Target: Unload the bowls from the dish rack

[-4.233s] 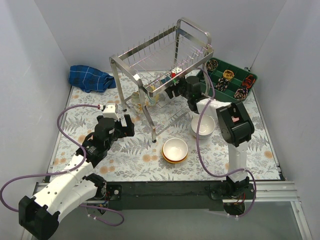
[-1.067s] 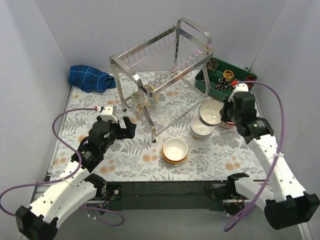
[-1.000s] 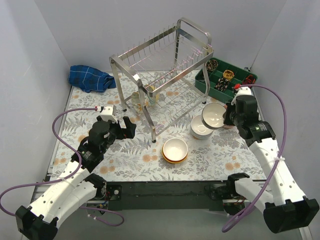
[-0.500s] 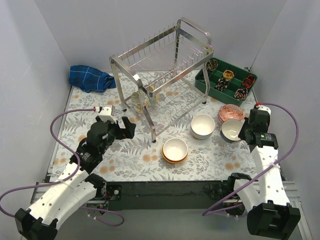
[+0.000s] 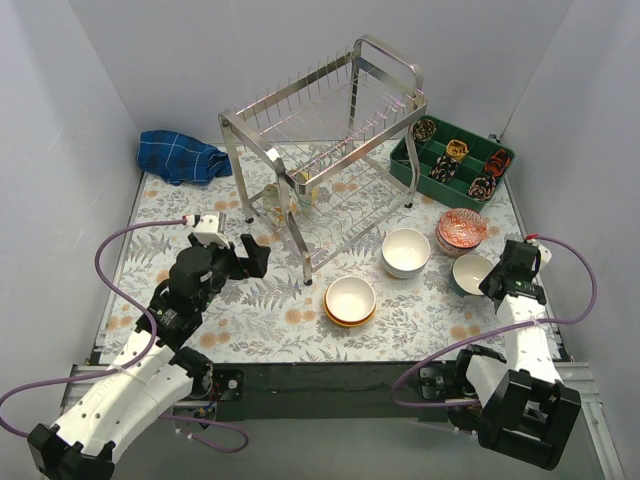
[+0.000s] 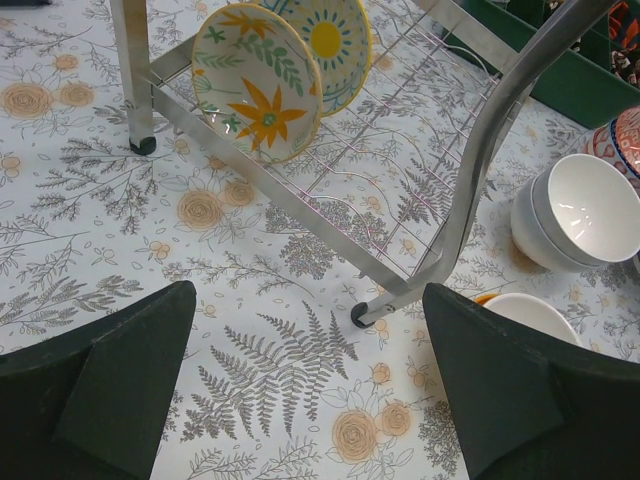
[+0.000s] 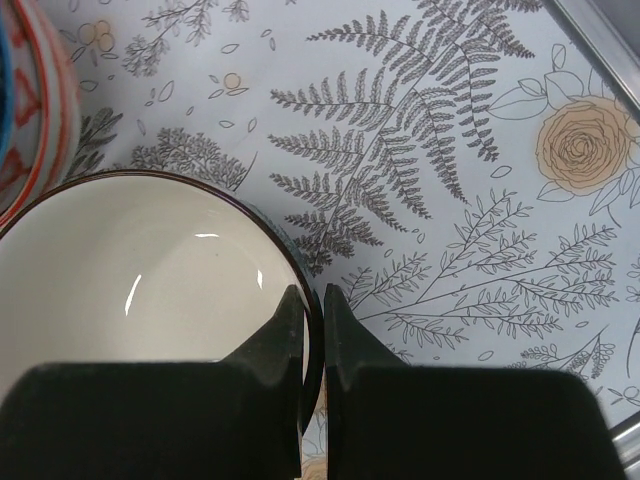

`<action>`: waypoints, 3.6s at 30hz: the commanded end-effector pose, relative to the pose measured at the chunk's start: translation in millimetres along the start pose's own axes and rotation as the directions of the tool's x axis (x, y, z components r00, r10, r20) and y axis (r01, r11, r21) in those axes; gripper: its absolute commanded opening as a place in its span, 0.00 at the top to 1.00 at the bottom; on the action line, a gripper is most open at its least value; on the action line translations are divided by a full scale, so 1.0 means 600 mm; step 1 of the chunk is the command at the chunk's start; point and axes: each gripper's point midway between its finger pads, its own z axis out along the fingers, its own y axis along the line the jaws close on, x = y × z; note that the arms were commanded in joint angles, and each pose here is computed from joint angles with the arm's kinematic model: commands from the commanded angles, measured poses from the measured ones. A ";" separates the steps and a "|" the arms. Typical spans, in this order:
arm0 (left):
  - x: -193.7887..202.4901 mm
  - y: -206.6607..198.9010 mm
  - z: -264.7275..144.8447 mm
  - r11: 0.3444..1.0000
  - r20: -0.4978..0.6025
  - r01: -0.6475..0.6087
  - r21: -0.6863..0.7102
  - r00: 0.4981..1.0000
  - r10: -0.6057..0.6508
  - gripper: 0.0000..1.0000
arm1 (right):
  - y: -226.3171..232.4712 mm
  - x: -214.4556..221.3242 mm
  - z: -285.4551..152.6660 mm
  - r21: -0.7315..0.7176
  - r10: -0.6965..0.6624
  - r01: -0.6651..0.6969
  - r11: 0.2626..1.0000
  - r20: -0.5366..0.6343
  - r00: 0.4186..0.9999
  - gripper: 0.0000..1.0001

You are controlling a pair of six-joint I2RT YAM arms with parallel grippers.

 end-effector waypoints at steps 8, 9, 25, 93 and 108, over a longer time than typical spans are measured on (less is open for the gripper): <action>-0.004 0.003 -0.004 1.000 0.018 0.001 0.000 1.000 -0.001 0.02 | 0.000 -0.036 0.033 -0.021 0.173 -0.172 0.985 0.143 0.974 0.83; -0.004 0.003 -0.004 1.000 0.018 0.001 -0.001 1.000 -0.001 0.02 | 0.001 -0.035 0.033 -0.025 0.175 -0.173 0.985 0.141 0.975 0.80; 0.009 0.004 0.006 1.000 -0.019 -0.010 -0.006 1.000 0.010 0.02 | 0.052 -0.153 -0.077 -0.137 0.119 -0.081 0.987 0.296 0.948 0.03; 0.082 0.032 0.060 0.994 -0.175 -0.083 -0.070 0.982 0.070 0.02 | 0.881 0.098 -0.143 -0.893 -0.272 0.351 -0.281 0.425 0.863 0.15; 0.075 0.028 0.055 0.996 -0.158 -0.077 -0.055 0.985 0.067 0.02 | 0.868 0.084 -0.182 -0.855 -0.233 0.439 -0.275 0.502 0.833 0.97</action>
